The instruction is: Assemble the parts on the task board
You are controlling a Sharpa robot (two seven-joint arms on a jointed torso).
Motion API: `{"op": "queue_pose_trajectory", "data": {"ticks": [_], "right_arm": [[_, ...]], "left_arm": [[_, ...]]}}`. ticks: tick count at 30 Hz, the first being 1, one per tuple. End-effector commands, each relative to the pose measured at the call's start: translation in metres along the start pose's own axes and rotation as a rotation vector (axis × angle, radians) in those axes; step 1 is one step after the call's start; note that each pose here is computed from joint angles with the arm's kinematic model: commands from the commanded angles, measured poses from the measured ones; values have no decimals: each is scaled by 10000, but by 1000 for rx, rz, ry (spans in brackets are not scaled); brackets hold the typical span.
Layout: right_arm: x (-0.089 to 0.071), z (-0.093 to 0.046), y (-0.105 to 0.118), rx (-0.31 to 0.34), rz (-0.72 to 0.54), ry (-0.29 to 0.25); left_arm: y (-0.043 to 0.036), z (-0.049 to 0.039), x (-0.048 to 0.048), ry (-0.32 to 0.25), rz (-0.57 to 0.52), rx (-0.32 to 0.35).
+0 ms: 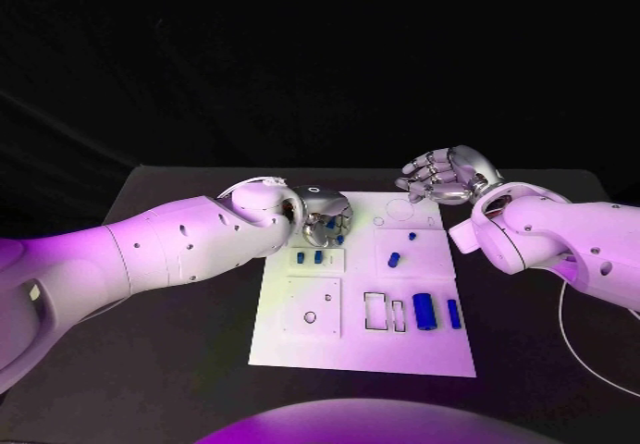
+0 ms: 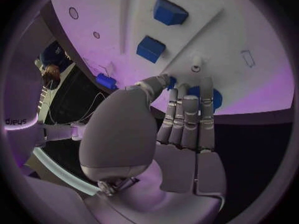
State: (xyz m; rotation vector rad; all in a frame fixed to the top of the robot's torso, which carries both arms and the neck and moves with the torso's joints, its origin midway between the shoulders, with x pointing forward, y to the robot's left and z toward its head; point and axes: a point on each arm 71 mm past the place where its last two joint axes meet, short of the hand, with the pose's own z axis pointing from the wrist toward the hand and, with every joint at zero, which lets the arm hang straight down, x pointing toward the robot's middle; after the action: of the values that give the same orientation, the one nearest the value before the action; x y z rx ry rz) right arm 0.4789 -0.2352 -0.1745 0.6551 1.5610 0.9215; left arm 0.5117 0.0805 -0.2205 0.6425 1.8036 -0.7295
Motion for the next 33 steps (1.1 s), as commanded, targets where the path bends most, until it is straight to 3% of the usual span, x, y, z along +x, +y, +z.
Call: {"op": "queue_pose_trajectory", "data": {"ticks": [1, 33], "right_arm": [[14, 0, 13, -13, -2, 10], [14, 2, 12, -11, -3, 10]], "left_arm": [[-22, 9, 21, 25, -6, 16], [-42, 20, 35, 39, -29, 30]]}}
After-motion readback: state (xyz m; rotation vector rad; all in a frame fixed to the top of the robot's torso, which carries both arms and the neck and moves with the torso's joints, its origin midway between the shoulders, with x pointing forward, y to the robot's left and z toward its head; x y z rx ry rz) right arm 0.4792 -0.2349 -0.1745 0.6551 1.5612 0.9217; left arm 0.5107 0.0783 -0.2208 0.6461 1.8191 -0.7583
